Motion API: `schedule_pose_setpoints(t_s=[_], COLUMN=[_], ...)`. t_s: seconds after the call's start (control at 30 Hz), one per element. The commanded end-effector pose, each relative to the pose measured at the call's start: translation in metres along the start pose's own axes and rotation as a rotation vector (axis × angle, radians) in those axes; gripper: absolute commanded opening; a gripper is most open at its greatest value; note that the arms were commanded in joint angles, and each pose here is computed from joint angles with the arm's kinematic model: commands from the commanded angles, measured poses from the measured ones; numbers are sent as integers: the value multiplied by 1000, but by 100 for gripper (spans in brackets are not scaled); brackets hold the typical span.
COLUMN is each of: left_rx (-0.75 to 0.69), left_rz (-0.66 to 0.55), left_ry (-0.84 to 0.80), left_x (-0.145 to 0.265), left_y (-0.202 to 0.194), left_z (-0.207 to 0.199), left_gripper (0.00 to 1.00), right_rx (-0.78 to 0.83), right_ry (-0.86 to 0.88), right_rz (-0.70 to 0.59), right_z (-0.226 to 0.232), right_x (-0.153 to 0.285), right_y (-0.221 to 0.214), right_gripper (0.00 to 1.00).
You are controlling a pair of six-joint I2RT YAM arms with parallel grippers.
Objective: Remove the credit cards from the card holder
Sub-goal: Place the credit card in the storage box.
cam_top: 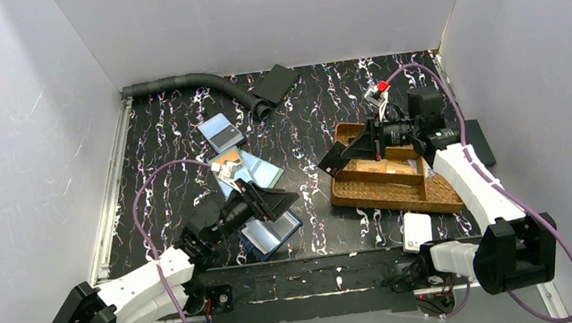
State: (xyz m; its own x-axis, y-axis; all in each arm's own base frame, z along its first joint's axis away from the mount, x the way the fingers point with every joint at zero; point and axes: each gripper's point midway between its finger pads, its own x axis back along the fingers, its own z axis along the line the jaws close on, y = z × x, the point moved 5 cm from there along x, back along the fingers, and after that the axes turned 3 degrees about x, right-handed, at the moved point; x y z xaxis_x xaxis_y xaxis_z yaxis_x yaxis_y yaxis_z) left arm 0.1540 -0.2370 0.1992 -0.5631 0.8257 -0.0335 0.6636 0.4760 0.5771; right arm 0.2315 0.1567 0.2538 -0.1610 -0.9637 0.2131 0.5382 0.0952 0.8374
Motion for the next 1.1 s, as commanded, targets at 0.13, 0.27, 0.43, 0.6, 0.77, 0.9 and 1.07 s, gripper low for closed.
schedule_pose_setpoints(t_s=[0.13, 0.27, 0.43, 0.6, 0.77, 0.9, 1.07], left_rx=[-16, 11, 44, 75, 70, 69, 69], left_rz=[-21, -28, -6, 25, 27, 27, 24], left_ry=[-125, -145, -192, -216, -215, -205, -196], left_x=[-21, -30, -45, -54, -54, -51, -48], left_y=[16, 14, 11, 6, 4, 2, 1], left_z=[-27, -24, -27, -27, -25, -22, -19], left_gripper=[98, 98, 98, 98, 98, 98, 98], right_rx=[48, 64, 57, 63, 58, 45, 29], right_ry=[-55, -81, -88, -93, -97, -96, -97], right_rz=[-187, -210, -226, -239, -245, -248, -250], right_z=[7, 8, 8, 10, 11, 10, 10], right_x=[35, 45, 48, 51, 52, 52, 52], right_y=[11, 12, 8, 7, 6, 6, 6], right_gripper=[1, 1, 1, 1, 1, 1, 1])
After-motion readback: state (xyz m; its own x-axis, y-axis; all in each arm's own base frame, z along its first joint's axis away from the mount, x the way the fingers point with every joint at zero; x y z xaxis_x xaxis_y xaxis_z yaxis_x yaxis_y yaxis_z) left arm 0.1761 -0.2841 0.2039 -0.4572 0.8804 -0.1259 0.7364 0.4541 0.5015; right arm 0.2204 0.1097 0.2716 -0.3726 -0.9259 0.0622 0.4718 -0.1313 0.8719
